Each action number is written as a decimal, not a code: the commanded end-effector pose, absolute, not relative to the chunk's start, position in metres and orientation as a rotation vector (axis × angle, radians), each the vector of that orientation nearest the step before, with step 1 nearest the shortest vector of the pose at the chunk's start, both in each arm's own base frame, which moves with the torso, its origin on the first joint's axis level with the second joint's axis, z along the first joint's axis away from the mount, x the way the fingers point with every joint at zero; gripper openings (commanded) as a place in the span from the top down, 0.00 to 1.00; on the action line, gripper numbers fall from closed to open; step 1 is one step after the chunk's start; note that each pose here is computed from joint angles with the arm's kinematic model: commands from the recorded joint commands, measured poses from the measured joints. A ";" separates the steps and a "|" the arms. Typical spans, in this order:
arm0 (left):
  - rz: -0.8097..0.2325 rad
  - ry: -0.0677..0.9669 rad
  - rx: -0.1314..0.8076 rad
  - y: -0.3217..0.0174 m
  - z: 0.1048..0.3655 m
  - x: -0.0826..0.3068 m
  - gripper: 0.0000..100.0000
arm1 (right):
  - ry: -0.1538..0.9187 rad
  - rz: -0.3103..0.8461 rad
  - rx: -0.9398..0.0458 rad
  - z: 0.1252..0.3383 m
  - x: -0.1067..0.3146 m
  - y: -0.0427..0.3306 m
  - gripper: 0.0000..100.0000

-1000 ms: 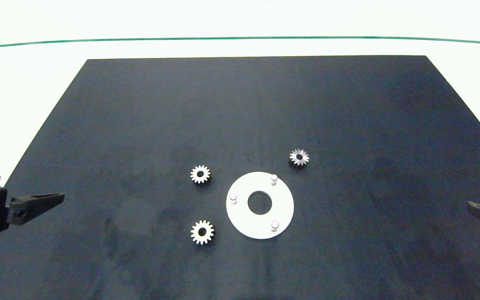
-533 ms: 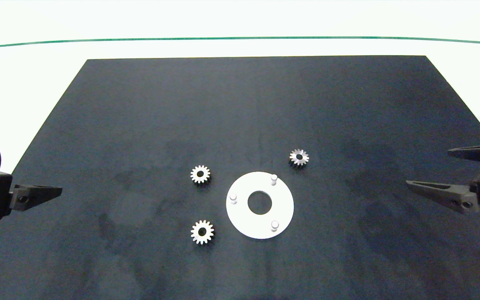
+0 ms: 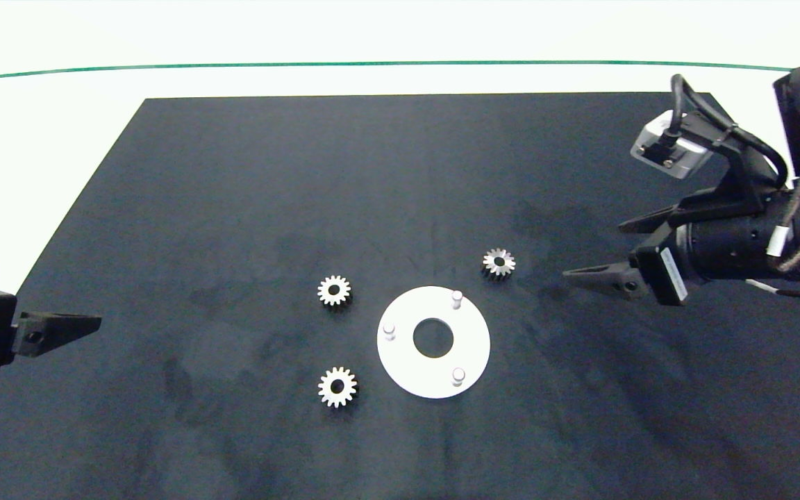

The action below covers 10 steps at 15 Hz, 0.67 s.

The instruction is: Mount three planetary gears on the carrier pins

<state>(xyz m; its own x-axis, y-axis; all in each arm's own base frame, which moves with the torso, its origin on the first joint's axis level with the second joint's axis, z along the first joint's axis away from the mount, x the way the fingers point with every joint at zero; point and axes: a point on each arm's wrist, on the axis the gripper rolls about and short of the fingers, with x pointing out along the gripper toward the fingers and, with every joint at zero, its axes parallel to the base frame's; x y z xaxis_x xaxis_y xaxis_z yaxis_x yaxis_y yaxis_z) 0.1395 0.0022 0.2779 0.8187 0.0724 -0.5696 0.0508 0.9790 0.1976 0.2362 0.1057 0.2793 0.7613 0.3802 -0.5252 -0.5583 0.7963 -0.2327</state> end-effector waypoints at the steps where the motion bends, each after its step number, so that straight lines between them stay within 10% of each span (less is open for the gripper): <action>1: -0.028 0.614 0.222 -0.003 0.278 0.132 0.00 | 0.524 0.560 -0.416 0.267 0.265 0.131 0.00; 10: -0.033 0.604 0.225 -0.004 0.279 0.127 0.00 | 0.556 0.583 -0.455 0.246 0.309 0.174 0.00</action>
